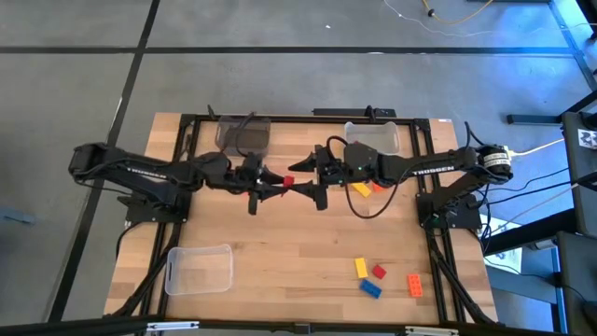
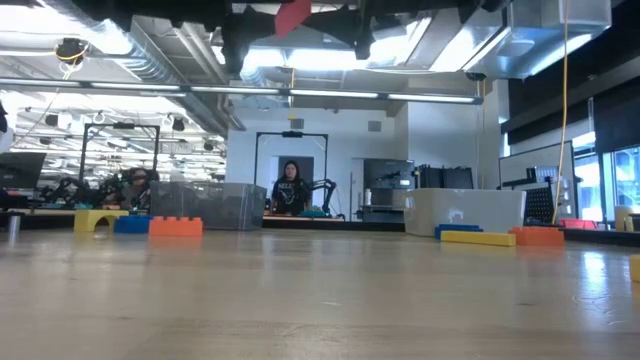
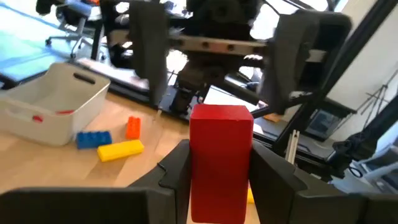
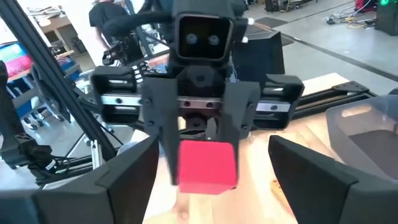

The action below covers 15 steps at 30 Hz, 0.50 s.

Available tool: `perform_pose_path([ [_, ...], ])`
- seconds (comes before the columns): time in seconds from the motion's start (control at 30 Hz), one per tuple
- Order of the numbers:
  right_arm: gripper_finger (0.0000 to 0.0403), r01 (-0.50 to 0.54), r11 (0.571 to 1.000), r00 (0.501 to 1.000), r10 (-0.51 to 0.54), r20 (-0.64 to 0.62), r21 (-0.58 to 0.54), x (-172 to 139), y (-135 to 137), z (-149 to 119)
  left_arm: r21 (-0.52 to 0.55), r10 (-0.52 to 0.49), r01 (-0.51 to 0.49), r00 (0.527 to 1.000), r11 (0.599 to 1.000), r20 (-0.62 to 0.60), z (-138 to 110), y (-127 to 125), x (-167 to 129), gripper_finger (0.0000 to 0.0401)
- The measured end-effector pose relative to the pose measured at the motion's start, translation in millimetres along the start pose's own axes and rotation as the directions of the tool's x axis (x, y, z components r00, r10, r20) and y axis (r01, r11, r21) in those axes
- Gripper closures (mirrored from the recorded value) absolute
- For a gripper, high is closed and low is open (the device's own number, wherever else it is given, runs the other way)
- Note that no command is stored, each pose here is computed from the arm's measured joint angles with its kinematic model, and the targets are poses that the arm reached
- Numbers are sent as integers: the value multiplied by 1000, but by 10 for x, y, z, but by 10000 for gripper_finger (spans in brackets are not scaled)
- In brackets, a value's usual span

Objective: Sort & place blocks by color
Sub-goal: Put the red triangular block into the gray bin

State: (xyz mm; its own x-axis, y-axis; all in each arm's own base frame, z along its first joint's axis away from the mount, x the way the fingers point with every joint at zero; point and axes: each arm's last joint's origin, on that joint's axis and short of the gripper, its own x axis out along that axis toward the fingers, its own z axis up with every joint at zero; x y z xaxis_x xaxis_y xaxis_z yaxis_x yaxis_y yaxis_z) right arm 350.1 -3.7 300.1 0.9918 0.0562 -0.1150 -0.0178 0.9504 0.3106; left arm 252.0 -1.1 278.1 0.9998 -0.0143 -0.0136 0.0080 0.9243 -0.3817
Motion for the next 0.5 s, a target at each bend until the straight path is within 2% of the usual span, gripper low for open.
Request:
perform_pose_path([
  [0.23, 131, -6, 1000, 1000, 6, -19, 4, 0, 1, -17, 38, 19, -19, 1000, 999, 2, 12, -15, 73, 283],
  [0.5, 201, -49, 999, 998, 49, -47, 7, -1, 11, -35, 54, 22, -23, 1000, 998, 2, 12, -12, 74, 283],
])
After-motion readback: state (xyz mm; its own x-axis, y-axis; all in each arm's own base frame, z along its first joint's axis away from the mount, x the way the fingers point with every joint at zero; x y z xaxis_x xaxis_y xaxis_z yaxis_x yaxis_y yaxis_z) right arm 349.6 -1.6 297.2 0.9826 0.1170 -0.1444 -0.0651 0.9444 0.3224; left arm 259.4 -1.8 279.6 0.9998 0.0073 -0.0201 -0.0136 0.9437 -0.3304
